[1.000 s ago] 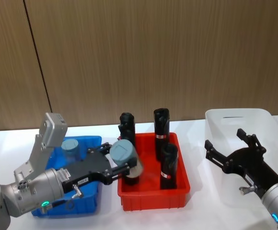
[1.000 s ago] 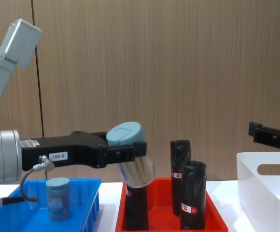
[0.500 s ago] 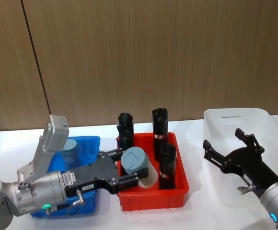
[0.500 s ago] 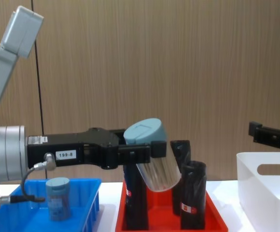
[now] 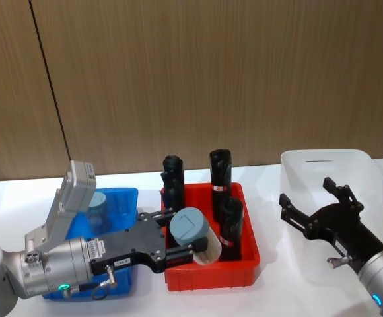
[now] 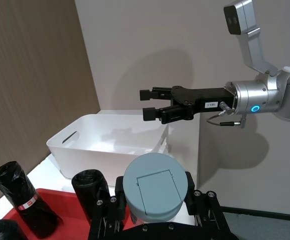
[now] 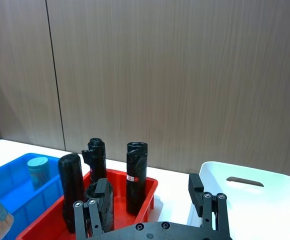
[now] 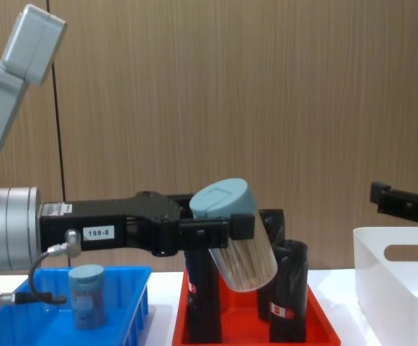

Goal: Pick the cotton swabs from the blue box and place them into the white box.

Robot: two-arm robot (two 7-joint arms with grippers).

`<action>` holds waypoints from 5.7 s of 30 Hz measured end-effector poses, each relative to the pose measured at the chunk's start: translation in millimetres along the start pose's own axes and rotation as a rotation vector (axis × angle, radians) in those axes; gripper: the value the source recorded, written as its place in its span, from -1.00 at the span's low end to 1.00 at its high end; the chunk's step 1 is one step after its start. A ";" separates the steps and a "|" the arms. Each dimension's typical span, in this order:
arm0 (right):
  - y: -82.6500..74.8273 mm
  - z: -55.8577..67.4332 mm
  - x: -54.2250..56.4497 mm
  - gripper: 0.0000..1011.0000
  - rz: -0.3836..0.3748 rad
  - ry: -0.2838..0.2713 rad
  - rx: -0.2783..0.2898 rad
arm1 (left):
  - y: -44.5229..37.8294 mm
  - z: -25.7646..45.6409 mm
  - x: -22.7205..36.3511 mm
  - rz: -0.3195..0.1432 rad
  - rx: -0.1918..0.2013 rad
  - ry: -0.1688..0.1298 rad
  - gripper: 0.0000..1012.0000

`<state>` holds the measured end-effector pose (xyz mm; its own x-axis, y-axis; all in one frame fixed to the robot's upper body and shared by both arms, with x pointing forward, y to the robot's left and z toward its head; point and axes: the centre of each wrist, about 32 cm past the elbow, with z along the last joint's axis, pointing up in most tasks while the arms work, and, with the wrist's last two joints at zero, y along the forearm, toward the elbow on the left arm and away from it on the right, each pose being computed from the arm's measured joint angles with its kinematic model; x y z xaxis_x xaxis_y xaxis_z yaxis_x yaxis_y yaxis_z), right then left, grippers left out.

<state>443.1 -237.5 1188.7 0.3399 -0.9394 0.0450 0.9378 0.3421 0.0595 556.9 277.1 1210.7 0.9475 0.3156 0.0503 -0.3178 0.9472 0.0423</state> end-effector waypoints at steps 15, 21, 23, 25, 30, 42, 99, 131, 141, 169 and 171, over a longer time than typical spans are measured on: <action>-1.7 4.5 7.4 0.98 0.117 -0.003 -0.055 | -0.2 0.8 0.0 -0.013 0.001 -0.002 0.30; -1.2 8.1 13.5 0.98 0.197 -0.001 -0.089 | -0.3 0.9 0.0 -0.016 0.002 -0.003 0.30; -0.7 9.9 16.4 0.98 0.231 0.002 -0.103 | -0.2 0.9 0.0 -0.016 0.002 -0.003 0.30; -0.3 11.0 18.1 0.98 0.256 0.005 -0.111 | -0.2 1.0 0.0 -0.017 0.002 -0.003 0.30; 1.8 14.5 23.9 0.98 0.338 0.008 -0.137 | -0.2 1.0 0.0 -0.018 0.002 -0.003 0.30; 10.0 17.1 30.8 0.98 0.504 -0.003 -0.186 | -0.2 1.0 0.0 -0.019 0.002 -0.003 0.30; 55.3 16.1 -10.8 0.98 0.674 -0.142 -0.163 | -0.2 0.9 0.0 -0.019 0.002 -0.003 0.30; 63.0 14.7 -26.0 0.58 0.667 -0.229 -0.144 | -0.2 0.9 0.0 -0.020 0.002 -0.003 0.30; 63.7 15.2 -24.5 0.27 0.669 -0.231 -0.137 | -0.2 0.9 0.0 -0.020 0.001 -0.003 0.30; 62.8 15.7 -19.2 0.27 0.671 -0.204 -0.106 | -0.2 0.9 0.0 -0.019 0.002 -0.003 0.98; 62.3 14.8 -18.4 0.27 0.669 -0.204 -0.108 | -0.2 0.9 0.0 -0.019 0.002 -0.003 0.98</action>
<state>494.2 -198.6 1206.3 0.8356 -0.5018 0.2237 0.5376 0.8308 -0.1444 556.9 276.9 1211.6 0.9532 0.2978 0.0526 -0.3002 0.9528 0.0453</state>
